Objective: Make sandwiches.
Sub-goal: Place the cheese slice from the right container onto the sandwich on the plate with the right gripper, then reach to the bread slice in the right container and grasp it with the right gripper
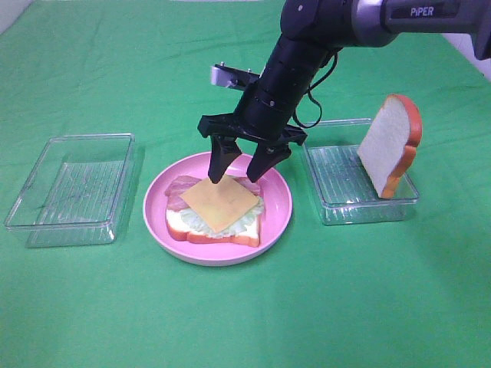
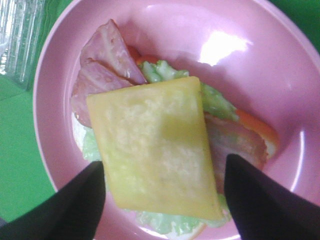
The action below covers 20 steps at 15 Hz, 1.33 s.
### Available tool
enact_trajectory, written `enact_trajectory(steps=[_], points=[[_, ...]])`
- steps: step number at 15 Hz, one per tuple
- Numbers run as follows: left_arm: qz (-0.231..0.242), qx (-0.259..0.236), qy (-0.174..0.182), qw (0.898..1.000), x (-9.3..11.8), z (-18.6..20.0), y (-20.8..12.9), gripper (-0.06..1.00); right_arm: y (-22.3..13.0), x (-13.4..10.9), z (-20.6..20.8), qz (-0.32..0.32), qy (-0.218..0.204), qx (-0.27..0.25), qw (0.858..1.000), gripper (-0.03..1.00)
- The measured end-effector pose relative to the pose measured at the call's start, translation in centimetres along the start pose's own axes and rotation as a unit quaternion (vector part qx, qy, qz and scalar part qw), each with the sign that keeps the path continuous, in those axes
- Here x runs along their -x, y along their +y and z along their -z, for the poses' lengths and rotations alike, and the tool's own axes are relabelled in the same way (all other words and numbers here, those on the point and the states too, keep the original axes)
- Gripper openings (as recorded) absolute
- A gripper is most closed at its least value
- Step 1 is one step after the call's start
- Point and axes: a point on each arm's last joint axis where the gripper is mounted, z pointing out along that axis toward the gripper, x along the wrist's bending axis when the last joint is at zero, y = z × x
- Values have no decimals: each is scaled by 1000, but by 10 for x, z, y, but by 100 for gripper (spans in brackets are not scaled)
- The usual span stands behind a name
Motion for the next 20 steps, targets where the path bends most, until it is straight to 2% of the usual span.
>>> enact_trajectory(steps=[2,3,5,9,10,13,15,17,19,20], points=[[0,0,0,1000,0,0,0,72,3,3,5,-4,-29,4,1000,70],[0,0,0,1000,0,0,0,72,8,3,18,-3,-63,9,998,71],[0,0,0,1000,0,0,0,72,12,1,37,4,-102,7,995,71],[0,0,0,1000,0,0,0,72,25,3,70,12,-181,53,982,71],[0,0,0,1000,0,0,0,72,25,5,78,12,-190,62,980,71],[0,0,0,1000,0,0,0,72,20,37,121,-43,-200,101,974,71],[0,0,-1,1000,0,0,0,72,11,59,158,-80,-219,133,963,71],[1,0,-1,1000,0,0,0,72,2,71,183,-105,-227,157,956,71],[1,0,-2,1000,0,0,0,72,-9,85,208,-140,-228,180,946,73],[1,0,-2,1000,0,0,0,72,-22,101,212,-173,-216,173,945,76]])
